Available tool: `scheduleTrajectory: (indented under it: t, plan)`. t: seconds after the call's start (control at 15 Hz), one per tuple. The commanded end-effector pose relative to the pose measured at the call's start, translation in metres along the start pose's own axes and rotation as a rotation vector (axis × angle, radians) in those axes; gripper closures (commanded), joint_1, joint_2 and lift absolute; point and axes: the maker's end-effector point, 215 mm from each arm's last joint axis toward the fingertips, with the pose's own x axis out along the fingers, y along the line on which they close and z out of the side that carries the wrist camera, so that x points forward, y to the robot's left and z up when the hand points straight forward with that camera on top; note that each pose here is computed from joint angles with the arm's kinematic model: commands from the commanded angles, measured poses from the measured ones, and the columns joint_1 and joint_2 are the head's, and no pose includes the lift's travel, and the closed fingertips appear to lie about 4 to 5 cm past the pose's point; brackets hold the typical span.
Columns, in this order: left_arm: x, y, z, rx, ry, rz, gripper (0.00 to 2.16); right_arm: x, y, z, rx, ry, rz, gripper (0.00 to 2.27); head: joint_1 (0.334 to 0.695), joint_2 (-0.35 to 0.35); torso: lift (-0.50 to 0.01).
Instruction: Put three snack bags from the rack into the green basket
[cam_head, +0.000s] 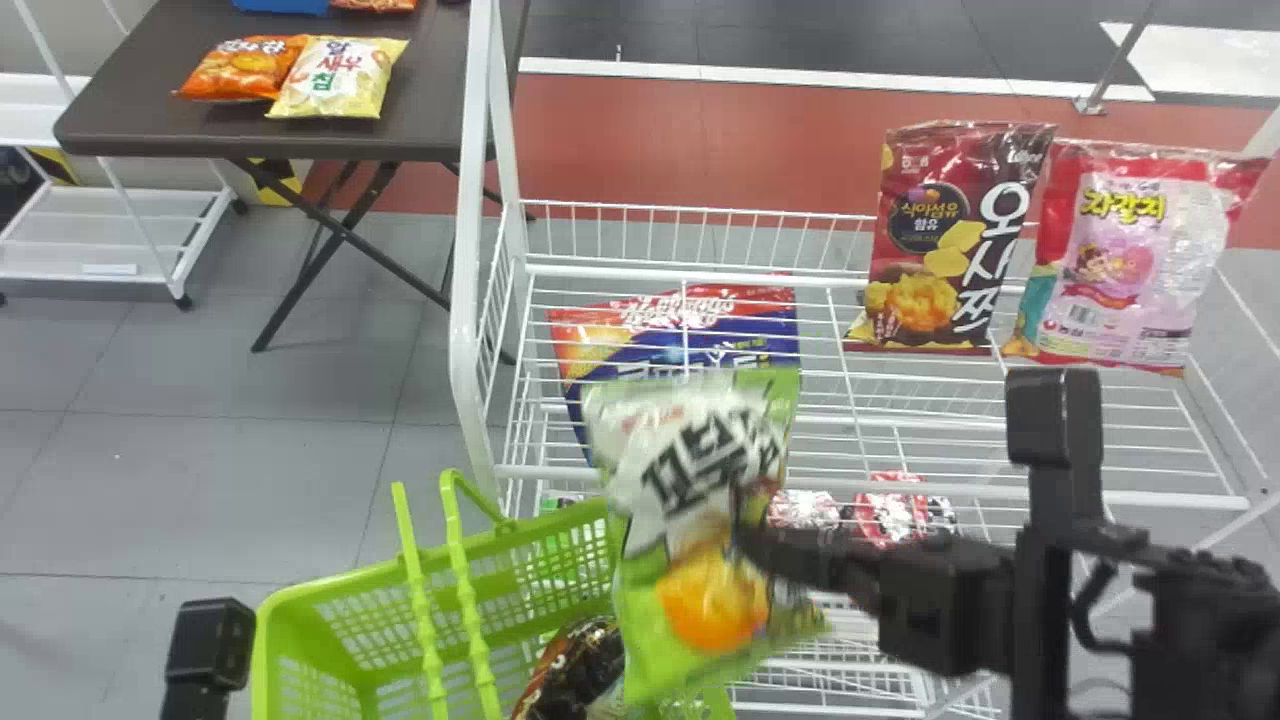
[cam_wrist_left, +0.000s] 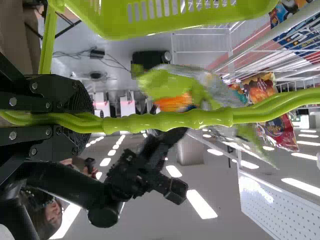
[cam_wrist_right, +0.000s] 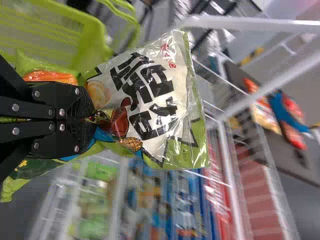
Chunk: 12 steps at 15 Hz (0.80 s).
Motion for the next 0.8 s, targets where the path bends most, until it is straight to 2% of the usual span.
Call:
scheduleTrajectory:
  t: [0.0,0.07,0.13,0.2,0.27,0.33,0.6,0.73]
  plan:
    - [0.001,-0.001,0.000,-0.001,0.001,-0.005,2.15,0.003,0.024,-0.015,0.000,0.050,0.059,2.25,0.695,0.023,0.000]
    - [0.001,-0.001,0.000,-0.001,0.001,-0.005,2.15,0.009,0.030,-0.020,-0.009,0.064,0.064,2.24,0.695,0.039,0.000]
    - [0.001,-0.001,-0.001,0.000,0.001,-0.006,2.15,0.018,0.030,-0.030,-0.014,0.094,0.056,2.10,0.695,0.074,0.000]
    - [0.001,-0.001,-0.001,0.000,0.000,-0.008,2.15,0.026,0.027,-0.041,-0.028,0.128,0.034,1.51,0.695,0.093,0.000]
    - [0.001,-0.001,-0.001,0.000,0.000,-0.008,2.15,0.029,0.024,-0.047,-0.038,0.146,0.016,0.51,0.695,0.108,0.000]
    - [0.001,-0.001,-0.001,0.000,0.000,-0.008,2.15,0.030,0.023,-0.049,-0.035,0.150,0.014,0.00,0.695,0.119,0.000]
    - [0.001,-0.001,0.000,0.002,0.000,-0.006,2.15,0.022,0.028,-0.042,-0.007,0.127,0.066,0.06,0.695,0.141,0.000]
    - [0.001,-0.001,0.000,0.002,0.000,-0.006,2.15,0.012,0.013,-0.027,0.031,0.085,0.062,0.06,0.695,0.139,0.000]
